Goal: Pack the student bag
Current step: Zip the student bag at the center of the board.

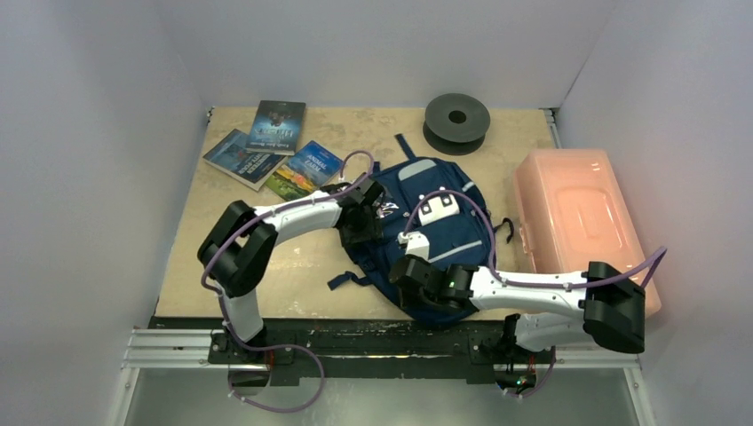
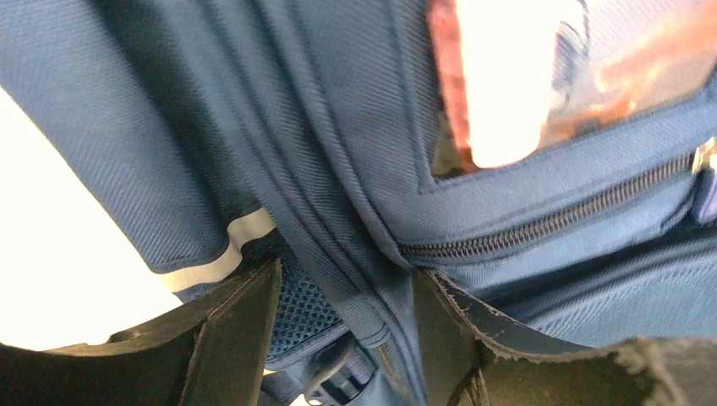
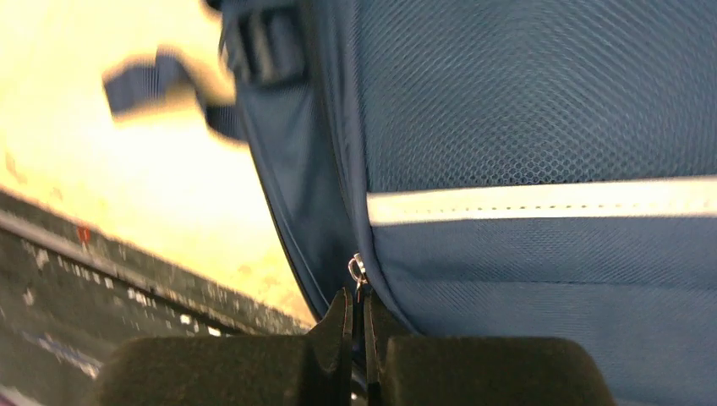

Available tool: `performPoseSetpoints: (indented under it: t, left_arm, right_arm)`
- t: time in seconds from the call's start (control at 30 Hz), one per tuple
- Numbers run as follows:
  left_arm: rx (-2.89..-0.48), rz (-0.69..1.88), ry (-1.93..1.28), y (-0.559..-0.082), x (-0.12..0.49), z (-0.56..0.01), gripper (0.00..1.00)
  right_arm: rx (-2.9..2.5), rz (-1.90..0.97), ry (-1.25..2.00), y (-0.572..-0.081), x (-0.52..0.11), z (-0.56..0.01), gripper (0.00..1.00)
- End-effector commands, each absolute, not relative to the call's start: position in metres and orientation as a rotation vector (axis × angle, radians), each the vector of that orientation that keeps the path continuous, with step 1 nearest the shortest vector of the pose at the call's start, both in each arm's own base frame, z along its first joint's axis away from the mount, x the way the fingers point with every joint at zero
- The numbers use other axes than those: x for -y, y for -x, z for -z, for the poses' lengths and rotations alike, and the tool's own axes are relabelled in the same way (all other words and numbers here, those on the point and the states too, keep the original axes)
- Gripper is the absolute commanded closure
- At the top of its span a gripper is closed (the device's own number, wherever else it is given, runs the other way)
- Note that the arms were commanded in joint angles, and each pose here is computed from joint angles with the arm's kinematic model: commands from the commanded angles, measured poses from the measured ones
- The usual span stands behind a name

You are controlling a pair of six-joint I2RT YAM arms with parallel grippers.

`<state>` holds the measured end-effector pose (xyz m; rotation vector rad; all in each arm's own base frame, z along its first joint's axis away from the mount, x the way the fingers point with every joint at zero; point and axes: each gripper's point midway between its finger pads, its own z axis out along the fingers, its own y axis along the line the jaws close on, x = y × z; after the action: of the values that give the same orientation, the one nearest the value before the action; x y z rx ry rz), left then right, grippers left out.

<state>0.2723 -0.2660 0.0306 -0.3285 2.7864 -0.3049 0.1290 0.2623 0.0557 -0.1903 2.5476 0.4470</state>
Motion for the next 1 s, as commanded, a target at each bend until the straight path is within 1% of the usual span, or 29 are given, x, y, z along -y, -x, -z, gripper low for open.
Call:
performPoseSetpoints:
  t: [0.0, 0.07, 0.13, 0.23, 0.33, 0.4, 0.5, 0.6, 0.67, 0.77, 0.97]
  left_arm:
    - [-2.701, 0.1, 0.199, -0.338, 0.229, -0.02, 0.42]
    - [-2.696, 0.154, 0.145, -0.348, 0.233, -0.031, 0.42]
    - [-2.665, 0.225, 0.084, -0.347, 0.238, -0.055, 0.41]
    - [-2.653, 0.464, 0.048, -0.319, 0.252, -0.083, 0.41]
    - [-2.659, 0.755, 0.072, -0.282, 0.269, -0.106, 0.41]
    - [-2.671, 0.911, 0.207, -0.261, 0.276, -0.117, 0.41]
    - [-2.744, 1.07, 0.494, -0.23, 0.285, -0.112, 0.41]
    - [-2.744, 1.259, 0.639, -0.207, 0.314, -0.11, 0.4]
    - [-2.738, 1.299, 0.665, -0.197, 0.335, -0.109, 0.39]
    - [-2.766, 1.274, 0.674, -0.193, 0.352, -0.093, 0.4]
    - [-2.685, 1.294, 0.66, -0.205, 0.366, -0.085, 0.43]
  right_arm:
    - [-2.57, -0.419, 0.65, -0.09, -0.26, -0.054, 1.0]
    - [-2.588, -0.331, 0.55, -0.096, -0.245, -0.048, 1.0]
    - [-2.551, -0.351, 0.425, -0.103, -0.241, -0.054, 1.0]
    - [-2.431, -0.506, 0.305, -0.116, -0.252, -0.079, 1.0]
    - [-2.324, -0.63, 0.269, -0.123, -0.262, -0.101, 1.0]
    - [-2.287, -0.658, 0.273, -0.126, -0.263, -0.106, 1.0]
    - [-2.272, -0.684, 0.301, -0.125, -0.269, -0.106, 1.0]
    - [-2.268, -0.702, 0.316, -0.125, -0.274, -0.105, 1.0]
    - [-2.265, -0.708, 0.327, -0.124, -0.276, -0.106, 1.0]
    - [-2.271, -0.695, 0.338, -0.123, -0.273, -0.108, 1.0]
    - [-2.264, -0.632, 0.384, -0.126, -0.267, -0.107, 1.0]
